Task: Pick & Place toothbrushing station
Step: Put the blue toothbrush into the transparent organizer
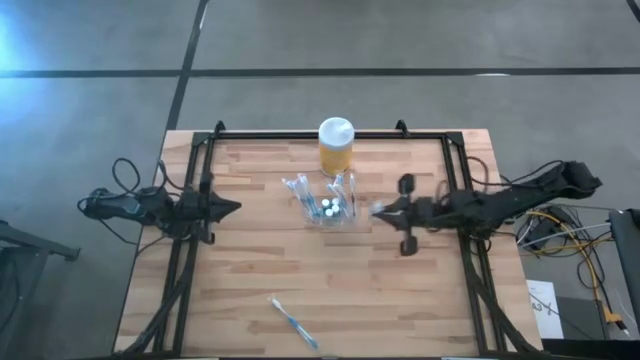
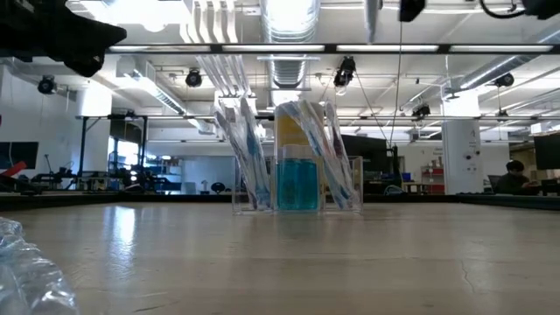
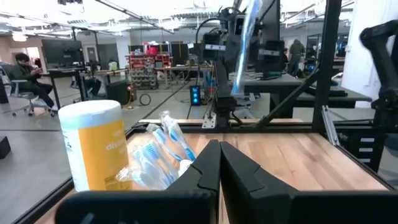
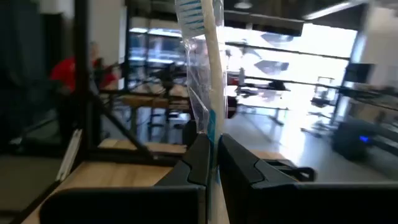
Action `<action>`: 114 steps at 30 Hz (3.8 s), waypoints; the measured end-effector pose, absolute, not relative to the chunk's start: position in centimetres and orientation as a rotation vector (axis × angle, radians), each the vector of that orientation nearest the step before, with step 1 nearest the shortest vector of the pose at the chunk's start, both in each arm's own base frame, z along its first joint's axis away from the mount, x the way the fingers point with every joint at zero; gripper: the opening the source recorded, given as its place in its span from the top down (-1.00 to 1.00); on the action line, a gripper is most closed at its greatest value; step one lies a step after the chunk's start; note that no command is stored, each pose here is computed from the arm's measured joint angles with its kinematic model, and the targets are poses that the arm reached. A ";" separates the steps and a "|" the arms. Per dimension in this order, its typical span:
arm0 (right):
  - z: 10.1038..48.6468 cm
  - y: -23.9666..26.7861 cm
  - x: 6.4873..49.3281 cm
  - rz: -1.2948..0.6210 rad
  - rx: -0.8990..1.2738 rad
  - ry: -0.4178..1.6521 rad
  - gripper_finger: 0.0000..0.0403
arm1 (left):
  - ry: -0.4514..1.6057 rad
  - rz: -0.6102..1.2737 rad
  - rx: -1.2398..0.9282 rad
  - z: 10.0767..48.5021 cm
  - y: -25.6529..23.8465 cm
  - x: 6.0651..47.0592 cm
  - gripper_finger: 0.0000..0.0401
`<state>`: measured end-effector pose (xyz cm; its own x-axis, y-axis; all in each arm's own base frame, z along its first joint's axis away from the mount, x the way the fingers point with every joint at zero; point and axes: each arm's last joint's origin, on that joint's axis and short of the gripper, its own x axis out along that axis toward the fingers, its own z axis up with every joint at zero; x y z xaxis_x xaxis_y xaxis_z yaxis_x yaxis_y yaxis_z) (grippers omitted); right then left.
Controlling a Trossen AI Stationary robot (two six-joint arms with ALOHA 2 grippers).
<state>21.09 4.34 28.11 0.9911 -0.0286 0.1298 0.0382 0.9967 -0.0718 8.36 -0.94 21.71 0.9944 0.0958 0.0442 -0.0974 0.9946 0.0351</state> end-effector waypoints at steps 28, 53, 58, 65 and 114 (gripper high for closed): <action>14.3 -2.1 25.1 -0.205 0.066 -0.065 0.94 | -0.062 0.100 0.046 21.3 -1.0 8.6 0.96; 10.5 -2.2 25.3 -0.231 0.093 0.115 0.94 | -0.066 0.131 0.006 21.3 -0.9 8.6 0.96; 10.5 -2.2 25.3 -0.237 0.121 0.113 0.94 | -0.066 0.131 0.003 21.3 -0.9 8.6 0.96; 11.0 -2.3 25.4 -0.243 0.180 0.092 0.79 | -0.069 0.138 -0.015 21.3 -0.9 8.6 0.96; 22.4 9.6 35.3 0.025 0.150 0.550 0.94 | 0.038 0.170 -0.162 23.3 -0.5 7.1 0.96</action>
<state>35.32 9.63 22.38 0.8523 0.0638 -0.5191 0.0163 0.9888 0.1483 7.11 -0.46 23.33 0.9849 0.1654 -0.0516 -0.1716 0.9725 -0.1572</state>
